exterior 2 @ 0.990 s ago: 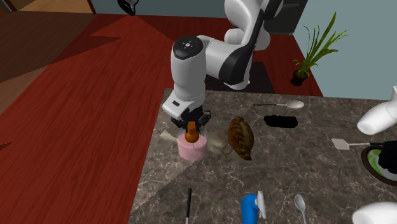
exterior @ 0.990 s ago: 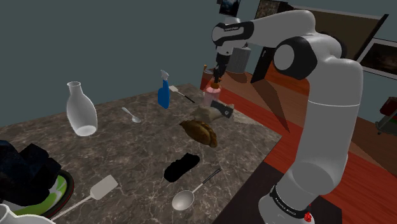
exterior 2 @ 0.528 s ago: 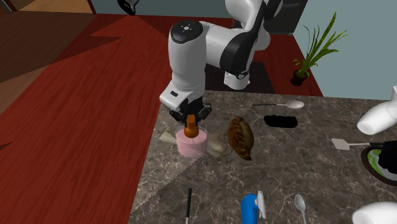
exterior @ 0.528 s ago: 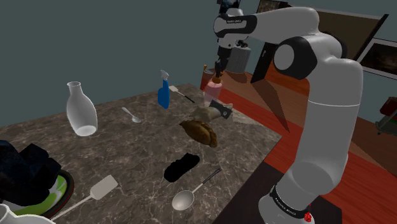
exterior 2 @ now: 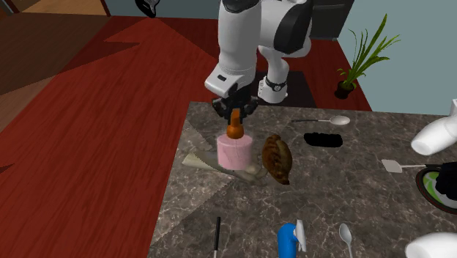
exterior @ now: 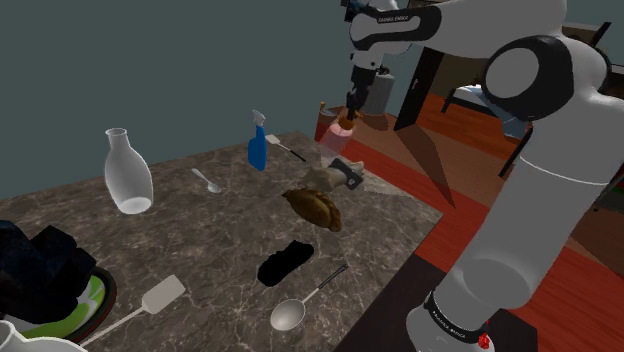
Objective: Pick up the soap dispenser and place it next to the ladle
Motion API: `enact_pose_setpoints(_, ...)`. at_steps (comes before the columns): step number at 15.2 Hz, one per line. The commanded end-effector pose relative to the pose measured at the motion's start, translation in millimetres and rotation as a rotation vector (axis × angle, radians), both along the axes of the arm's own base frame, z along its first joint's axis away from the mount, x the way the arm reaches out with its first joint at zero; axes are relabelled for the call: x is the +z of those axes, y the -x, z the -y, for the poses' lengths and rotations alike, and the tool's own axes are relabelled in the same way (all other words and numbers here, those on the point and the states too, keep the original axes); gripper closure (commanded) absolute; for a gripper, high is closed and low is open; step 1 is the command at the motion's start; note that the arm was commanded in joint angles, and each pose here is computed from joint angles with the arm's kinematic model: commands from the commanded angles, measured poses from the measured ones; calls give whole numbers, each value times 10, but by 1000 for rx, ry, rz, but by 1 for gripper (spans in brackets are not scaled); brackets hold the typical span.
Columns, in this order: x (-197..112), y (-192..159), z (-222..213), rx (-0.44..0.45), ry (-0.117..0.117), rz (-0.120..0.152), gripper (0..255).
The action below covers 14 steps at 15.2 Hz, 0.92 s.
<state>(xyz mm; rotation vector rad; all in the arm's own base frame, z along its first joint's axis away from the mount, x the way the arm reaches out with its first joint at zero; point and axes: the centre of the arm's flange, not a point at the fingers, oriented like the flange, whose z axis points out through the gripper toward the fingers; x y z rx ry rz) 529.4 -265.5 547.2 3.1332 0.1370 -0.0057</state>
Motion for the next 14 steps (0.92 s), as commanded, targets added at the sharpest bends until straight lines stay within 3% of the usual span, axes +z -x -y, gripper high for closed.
enact_pose_setpoints(1, 63, 187, -179, 1, 0, -1, 255)
enact_pose_setpoints(14, 606, 1415, -1248, 1, 0, -1, 255)
